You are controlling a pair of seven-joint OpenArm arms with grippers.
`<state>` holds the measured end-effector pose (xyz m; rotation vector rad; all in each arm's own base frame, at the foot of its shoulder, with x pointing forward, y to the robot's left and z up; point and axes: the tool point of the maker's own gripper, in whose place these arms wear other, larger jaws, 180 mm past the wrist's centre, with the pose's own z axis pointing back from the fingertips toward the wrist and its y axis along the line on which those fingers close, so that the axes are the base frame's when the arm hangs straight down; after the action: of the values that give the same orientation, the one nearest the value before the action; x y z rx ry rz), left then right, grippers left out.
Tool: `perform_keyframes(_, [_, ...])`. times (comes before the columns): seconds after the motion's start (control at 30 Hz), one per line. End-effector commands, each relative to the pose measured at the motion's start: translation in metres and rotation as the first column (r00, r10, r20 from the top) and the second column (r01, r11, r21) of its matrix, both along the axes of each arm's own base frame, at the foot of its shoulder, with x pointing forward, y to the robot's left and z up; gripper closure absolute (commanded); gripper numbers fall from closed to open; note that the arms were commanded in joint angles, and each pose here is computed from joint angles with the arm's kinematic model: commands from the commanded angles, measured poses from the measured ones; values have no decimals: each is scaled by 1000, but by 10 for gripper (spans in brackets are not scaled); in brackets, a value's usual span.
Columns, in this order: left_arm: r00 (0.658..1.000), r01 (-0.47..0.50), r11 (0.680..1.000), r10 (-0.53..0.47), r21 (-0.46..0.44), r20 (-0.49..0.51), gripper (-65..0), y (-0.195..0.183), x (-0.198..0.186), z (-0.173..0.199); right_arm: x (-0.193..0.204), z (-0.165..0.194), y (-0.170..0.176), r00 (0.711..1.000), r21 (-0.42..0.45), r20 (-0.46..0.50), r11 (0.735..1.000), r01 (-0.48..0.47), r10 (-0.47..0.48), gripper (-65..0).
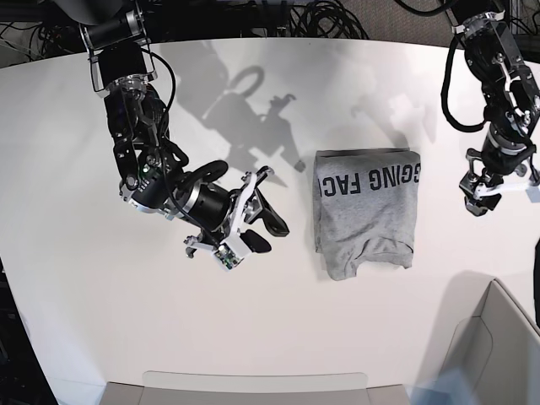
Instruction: Fold the T-shirt properly
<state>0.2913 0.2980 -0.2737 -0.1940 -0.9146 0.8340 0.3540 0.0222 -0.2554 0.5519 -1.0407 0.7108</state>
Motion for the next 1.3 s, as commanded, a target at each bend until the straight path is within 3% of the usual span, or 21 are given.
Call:
perform_keyframes(0.0, [999,-5,1000,4,30,38,-369,6,5,14,5,18,3,999,34,50,999,-11,9,-245])
perform_keyframes(0.17, [1000,-2,1000,1,30,31,-369,5,3,12,7,23,4,998,41,62,999,-15,12,-249])
perform_keyframes(0.43, [1000,6,1000,-7,29,26,-369,3,4,10,1,29,24,992,12,92,996,-92,91,-362])
perform_keyframes(0.57, [1000,6,1000,-7,29,24,-369,3,3,10,-4,31,36,987,6,100,992,-129,128,-363])
perform_keyframes(0.93, [1000,7,1000,-7,29,8,-369,3,-1,5,-2,34,37,988,14,102,993,-121,119,-354])
perform_keyframes(1.0, [1000,7,1000,-7,29,8,-369,3,-1,5,-3,31,37,989,14,94,993,-118,116,-304])
perform_keyframes(1.2, [1000,3,1000,-3,29,9,-369,4,-2,6,-7,25,38,991,23,72,993,-115,113,-7])
perform_keyframes(1.27, [1000,-2,1000,2,28,9,-369,5,-3,5,-11,21,38,992,30,57,993,-117,115,0])
